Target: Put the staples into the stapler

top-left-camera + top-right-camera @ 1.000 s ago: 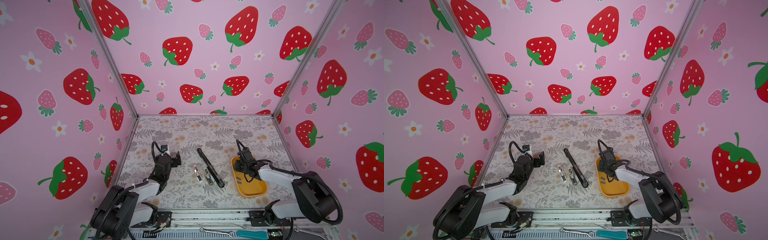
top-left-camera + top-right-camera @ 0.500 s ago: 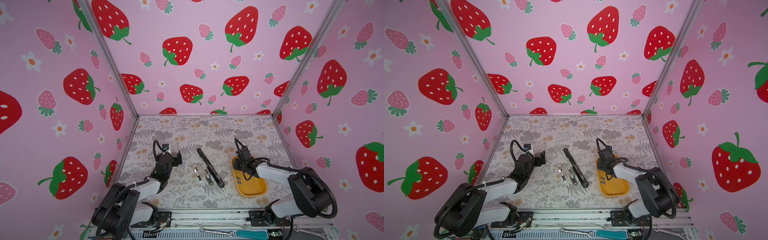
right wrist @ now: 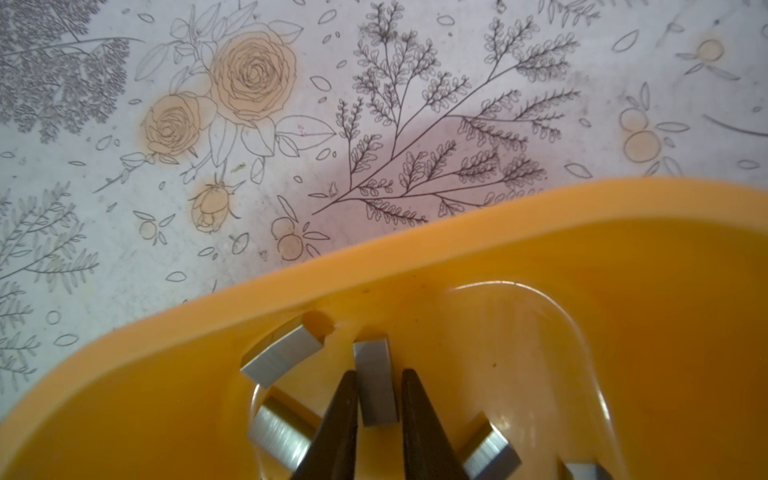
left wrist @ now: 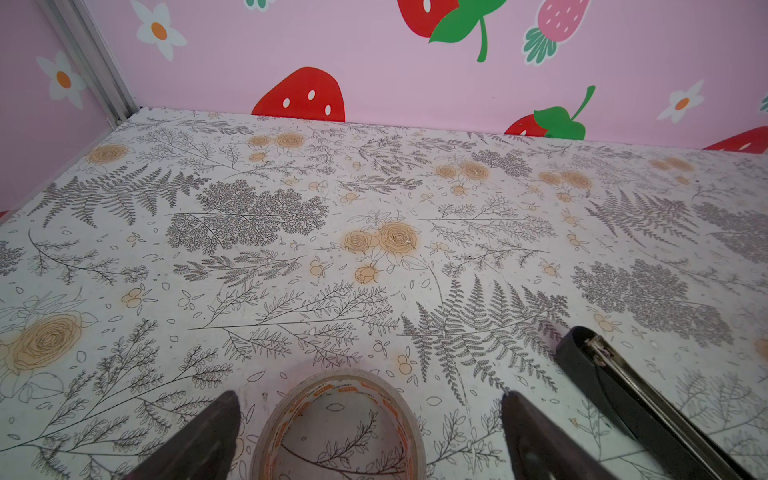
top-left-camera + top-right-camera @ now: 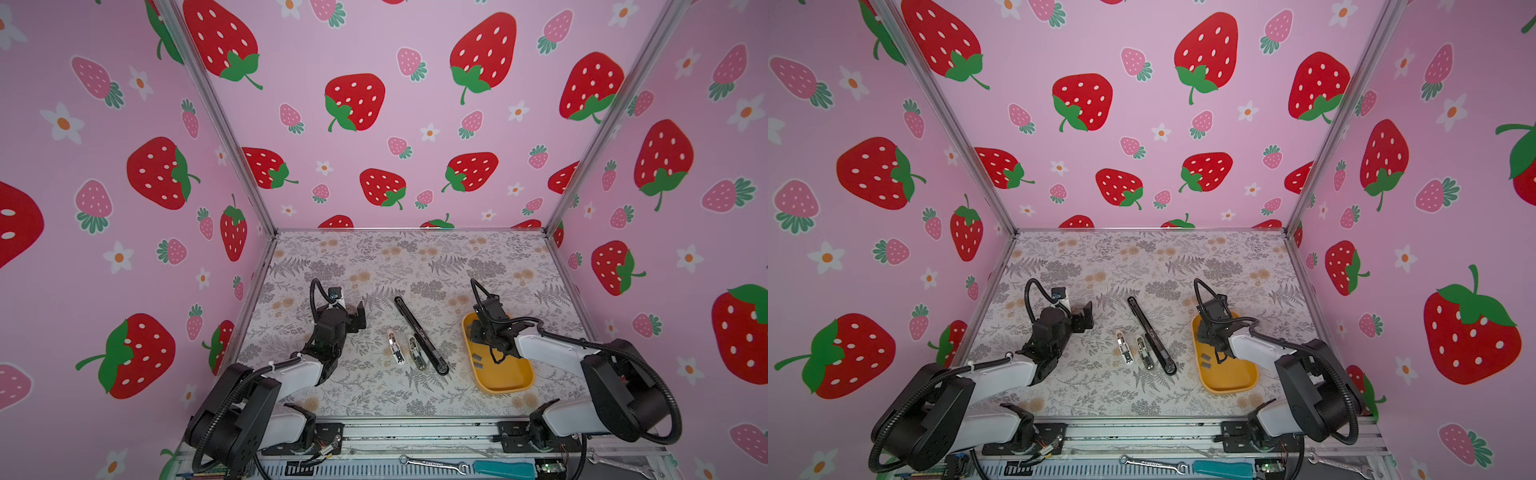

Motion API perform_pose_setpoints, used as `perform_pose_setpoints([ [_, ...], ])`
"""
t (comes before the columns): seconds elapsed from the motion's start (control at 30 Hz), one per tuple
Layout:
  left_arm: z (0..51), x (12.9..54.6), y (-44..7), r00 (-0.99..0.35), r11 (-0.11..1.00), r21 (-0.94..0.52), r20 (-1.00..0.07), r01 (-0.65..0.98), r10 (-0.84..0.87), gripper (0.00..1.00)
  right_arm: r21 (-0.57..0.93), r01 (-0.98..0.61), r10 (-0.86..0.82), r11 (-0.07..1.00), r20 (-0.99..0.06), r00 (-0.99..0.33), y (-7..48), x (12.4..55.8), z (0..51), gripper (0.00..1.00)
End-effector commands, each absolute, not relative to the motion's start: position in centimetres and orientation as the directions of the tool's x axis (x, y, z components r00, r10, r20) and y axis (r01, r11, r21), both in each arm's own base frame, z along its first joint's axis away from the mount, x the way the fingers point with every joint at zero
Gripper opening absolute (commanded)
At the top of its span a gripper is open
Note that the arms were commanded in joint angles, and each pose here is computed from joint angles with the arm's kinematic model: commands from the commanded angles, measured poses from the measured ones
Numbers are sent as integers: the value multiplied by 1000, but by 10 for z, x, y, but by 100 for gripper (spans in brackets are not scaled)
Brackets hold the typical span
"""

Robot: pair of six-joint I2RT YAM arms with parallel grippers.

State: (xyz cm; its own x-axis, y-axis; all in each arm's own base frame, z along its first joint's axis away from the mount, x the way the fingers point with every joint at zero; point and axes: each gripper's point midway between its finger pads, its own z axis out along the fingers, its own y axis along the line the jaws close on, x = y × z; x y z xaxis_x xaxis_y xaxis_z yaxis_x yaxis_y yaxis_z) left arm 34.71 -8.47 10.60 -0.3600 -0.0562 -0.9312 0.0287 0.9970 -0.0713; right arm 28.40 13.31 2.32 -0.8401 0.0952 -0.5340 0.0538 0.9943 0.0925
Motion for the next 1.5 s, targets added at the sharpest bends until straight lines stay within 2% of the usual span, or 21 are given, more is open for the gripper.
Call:
perform_pose_setpoints([
  [0.0,120,356,-88,-327,998,-62,-944,24,-51,99,42,66,78,997,-485,-871,127,279,10,25],
  [0.2,120,358,-89,-331,998,-55,-943,27,-43,99,34,66,75,997,-469,-880,127,279,3,25],
  [0.5,119,358,-92,-336,999,-42,-941,34,-28,99,27,70,74,997,-453,-888,124,273,-4,13],
  [0.73,119,358,-93,-336,999,-37,-942,36,-23,99,33,66,73,997,-468,-881,124,274,1,13],
  [0.83,119,358,-93,-337,999,-37,-941,39,-21,99,49,43,63,998,-510,-858,128,281,14,13],
  [1.1,125,349,-96,-300,995,-60,-953,77,-34,99,43,-41,1,998,-704,-710,129,298,77,11],
  [1.47,117,341,-106,-407,989,-82,-913,127,-23,99,162,-200,24,966,-830,-557,162,266,144,9],
])
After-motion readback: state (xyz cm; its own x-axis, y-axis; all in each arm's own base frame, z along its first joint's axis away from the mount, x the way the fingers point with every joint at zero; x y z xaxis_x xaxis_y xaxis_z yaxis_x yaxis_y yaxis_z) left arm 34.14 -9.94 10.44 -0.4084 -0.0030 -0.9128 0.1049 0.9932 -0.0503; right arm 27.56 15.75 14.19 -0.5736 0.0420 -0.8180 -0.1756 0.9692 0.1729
